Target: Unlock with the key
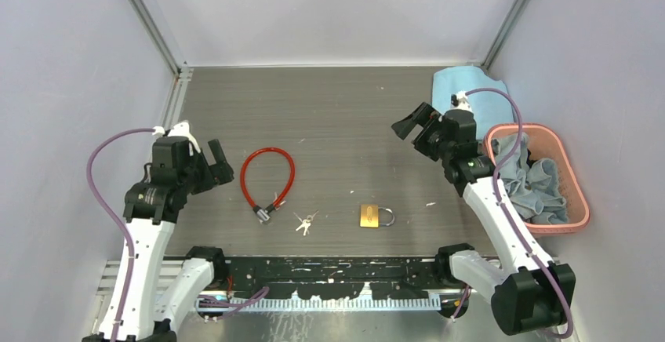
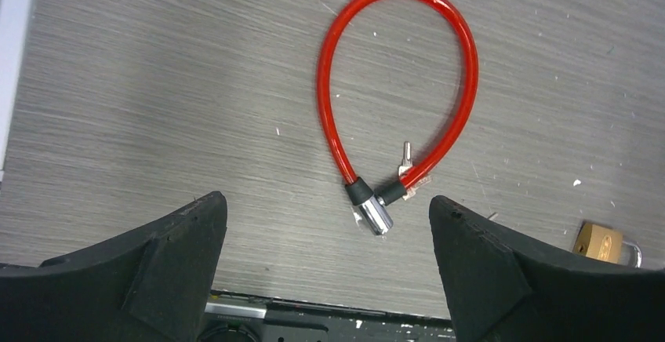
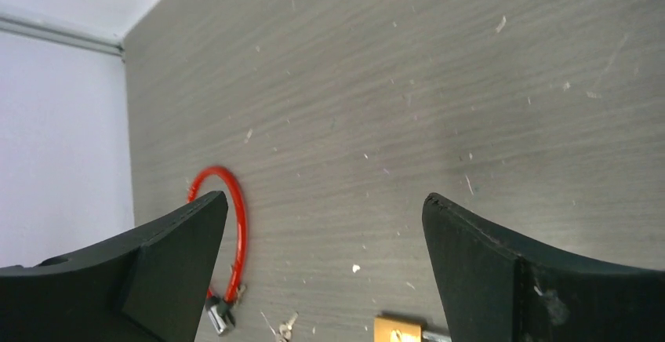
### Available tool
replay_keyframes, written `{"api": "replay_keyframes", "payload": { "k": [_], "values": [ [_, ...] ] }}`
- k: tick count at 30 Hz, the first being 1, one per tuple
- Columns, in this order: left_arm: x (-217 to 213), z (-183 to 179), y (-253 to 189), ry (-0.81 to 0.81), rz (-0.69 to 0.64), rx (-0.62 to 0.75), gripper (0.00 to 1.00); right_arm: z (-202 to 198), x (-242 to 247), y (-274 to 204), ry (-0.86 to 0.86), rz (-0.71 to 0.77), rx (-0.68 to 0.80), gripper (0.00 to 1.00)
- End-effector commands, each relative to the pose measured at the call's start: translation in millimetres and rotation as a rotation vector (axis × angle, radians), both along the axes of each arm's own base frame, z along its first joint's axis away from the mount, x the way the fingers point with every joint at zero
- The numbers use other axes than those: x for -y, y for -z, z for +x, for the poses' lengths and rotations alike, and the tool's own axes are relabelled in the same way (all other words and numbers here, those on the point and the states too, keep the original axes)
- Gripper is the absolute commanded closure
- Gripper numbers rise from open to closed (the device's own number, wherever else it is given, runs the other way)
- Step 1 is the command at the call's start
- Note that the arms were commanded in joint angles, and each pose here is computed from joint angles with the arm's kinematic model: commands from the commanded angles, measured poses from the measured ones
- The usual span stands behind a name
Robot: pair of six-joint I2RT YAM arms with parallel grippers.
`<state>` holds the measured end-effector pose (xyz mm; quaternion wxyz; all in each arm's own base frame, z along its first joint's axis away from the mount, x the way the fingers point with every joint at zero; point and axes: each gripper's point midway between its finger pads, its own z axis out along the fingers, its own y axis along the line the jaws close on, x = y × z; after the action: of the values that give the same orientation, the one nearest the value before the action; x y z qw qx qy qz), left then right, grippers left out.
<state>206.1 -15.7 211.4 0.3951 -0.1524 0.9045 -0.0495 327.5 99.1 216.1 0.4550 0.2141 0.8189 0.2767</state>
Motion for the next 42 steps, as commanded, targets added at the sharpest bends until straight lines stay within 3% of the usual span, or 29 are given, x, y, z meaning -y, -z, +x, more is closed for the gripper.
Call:
{"api": "replay_keyframes", "payload": {
  "k": [1, 12, 30, 42],
  "values": [
    [13, 12, -2, 0.070, -0.036, 0.020, 0.00, -15, -5, 6, 0.008, -0.034, -0.066, 0.00],
    [51, 16, 11, 0.254, -0.153, -0.043, 0.04, -64, -44, 58, -0.005, -0.250, -0.343, 0.00],
    [76, 10, 24, 0.360, -0.158, -0.118, 0.13, -140, -82, 156, -0.138, -0.504, -0.522, 0.00],
    [78, 9, 24, 0.364, -0.162, -0.117, 0.14, -160, -92, 195, -0.255, -0.529, -0.622, 0.20]
  ]
}}
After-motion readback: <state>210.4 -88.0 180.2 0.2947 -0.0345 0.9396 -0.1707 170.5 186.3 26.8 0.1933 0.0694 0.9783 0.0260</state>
